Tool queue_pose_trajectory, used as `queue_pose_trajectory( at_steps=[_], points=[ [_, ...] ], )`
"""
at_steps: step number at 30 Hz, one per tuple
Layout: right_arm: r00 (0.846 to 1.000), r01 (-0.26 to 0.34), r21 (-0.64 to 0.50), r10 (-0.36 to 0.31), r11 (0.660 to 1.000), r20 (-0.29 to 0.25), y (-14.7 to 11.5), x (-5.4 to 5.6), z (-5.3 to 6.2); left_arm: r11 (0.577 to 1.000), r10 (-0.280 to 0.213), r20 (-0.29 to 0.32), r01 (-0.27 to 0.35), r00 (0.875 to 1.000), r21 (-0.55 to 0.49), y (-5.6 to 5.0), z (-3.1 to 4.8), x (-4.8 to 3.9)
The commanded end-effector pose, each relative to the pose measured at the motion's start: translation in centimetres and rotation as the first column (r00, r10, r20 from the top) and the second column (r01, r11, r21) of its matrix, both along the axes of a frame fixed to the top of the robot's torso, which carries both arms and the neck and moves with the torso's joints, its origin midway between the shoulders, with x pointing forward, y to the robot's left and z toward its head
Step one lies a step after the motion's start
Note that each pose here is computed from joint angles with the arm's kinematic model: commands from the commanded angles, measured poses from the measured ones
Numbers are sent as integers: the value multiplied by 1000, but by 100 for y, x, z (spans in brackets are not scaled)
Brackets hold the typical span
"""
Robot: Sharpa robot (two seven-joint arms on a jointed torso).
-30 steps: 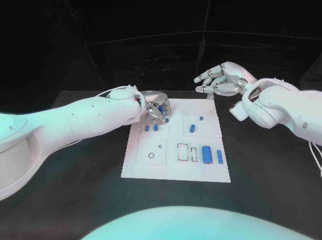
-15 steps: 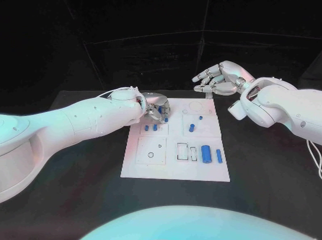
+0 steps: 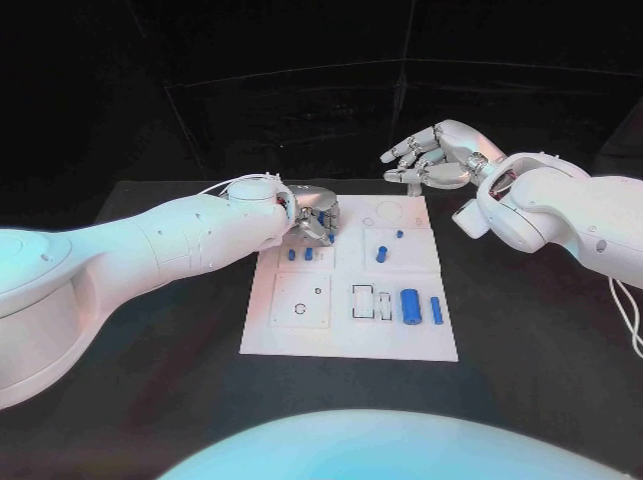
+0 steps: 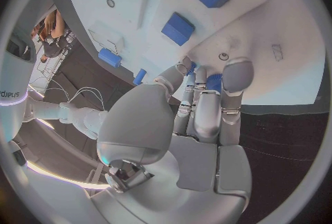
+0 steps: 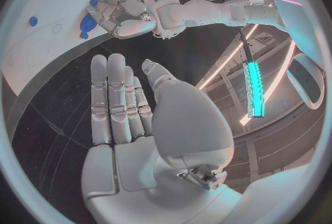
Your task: Assemble the parts on the task board
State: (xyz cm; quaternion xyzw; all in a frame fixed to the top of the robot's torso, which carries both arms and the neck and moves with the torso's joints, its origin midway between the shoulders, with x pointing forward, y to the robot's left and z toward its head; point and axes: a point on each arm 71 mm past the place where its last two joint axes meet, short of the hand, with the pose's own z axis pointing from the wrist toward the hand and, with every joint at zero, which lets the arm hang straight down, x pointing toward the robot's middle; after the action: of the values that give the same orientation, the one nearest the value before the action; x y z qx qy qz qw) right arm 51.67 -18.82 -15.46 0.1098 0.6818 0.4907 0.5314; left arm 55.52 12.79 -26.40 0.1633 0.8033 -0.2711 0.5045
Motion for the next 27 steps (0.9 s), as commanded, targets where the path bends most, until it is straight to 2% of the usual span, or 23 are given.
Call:
queue_pose_trajectory(
  at_steps=[1,10,17,22,27],
  points=[
    [1000,-13,4,13,1000,6,20,-4,18,1000,13,-15,-13,1000,26,-2,-45,-2],
    [1000,-15,4,15,1000,5,29,-3,17,999,22,-33,-21,999,41,-30,-86,0],
    [1000,-17,4,17,1000,4,34,-4,16,1000,2,-39,-1,999,31,-63,-105,-24],
    [1000,-18,4,18,1000,4,37,-4,16,1000,-8,-12,9,1000,8,-68,-90,-30],
    [1000,-17,4,17,1000,4,31,-2,16,1000,0,23,1,1000,-12,-26,-65,-31]
  ],
)
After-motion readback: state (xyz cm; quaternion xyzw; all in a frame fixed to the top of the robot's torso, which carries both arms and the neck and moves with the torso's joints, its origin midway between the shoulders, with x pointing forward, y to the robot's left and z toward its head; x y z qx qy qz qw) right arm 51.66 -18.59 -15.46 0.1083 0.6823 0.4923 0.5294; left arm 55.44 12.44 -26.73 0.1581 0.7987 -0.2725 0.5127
